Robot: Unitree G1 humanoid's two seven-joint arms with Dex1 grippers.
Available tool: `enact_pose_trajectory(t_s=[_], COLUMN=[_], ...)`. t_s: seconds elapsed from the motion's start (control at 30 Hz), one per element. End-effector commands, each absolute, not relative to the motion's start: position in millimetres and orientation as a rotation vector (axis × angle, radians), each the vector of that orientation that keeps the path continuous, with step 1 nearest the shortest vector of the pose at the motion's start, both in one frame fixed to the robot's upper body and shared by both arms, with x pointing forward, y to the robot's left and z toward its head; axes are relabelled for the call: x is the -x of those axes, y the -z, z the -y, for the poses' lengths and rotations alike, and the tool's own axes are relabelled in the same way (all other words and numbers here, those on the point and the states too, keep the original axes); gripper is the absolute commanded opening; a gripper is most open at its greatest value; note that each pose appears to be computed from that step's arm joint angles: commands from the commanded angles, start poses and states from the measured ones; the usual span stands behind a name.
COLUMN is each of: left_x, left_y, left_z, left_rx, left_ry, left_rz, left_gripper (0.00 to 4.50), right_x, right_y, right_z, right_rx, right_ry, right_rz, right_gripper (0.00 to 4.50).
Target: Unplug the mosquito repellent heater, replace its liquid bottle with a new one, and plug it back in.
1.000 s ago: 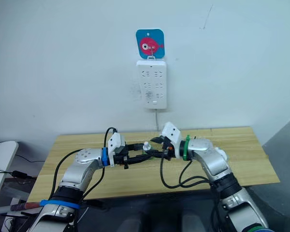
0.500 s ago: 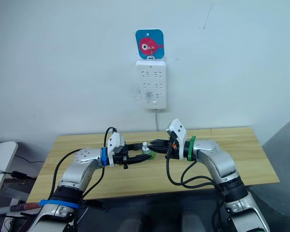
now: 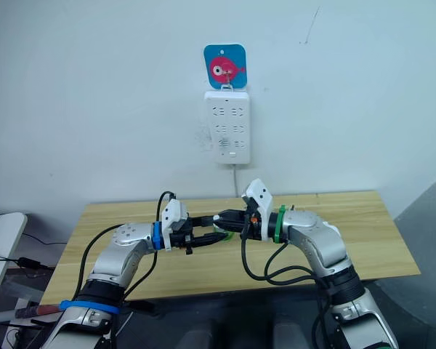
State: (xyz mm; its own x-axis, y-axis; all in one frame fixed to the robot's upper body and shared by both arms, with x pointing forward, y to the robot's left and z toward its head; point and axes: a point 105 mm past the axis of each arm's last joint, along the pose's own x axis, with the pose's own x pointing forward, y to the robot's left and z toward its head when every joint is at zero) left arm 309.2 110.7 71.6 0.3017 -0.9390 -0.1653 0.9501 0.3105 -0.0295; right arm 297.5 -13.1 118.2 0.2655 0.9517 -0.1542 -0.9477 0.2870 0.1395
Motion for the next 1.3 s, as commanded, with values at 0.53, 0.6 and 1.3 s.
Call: enact_pose_trajectory(t_s=[0.53,0.6,1.3], left_x=[-308,-308,-309], left_y=[-86,-85,-65], left_z=[-105,-105,-128], left_rx=[-0.09,-0.09,-0.085], left_ry=[1.266,1.265,1.14], left_rz=[-0.095,-0.096,-0.142], left_gripper=[2.17,2.17,2.17], right_x=[-294,-293,-365], right_y=[-126,-130,-143], right_z=[5,6,44], right_rx=[0.038,0.035,0.096], right_ry=[-1.345,-1.349,-0.856], right_rz=[-0.14,-0.129,0.031], right_gripper=[0.17,0.17,0.17])
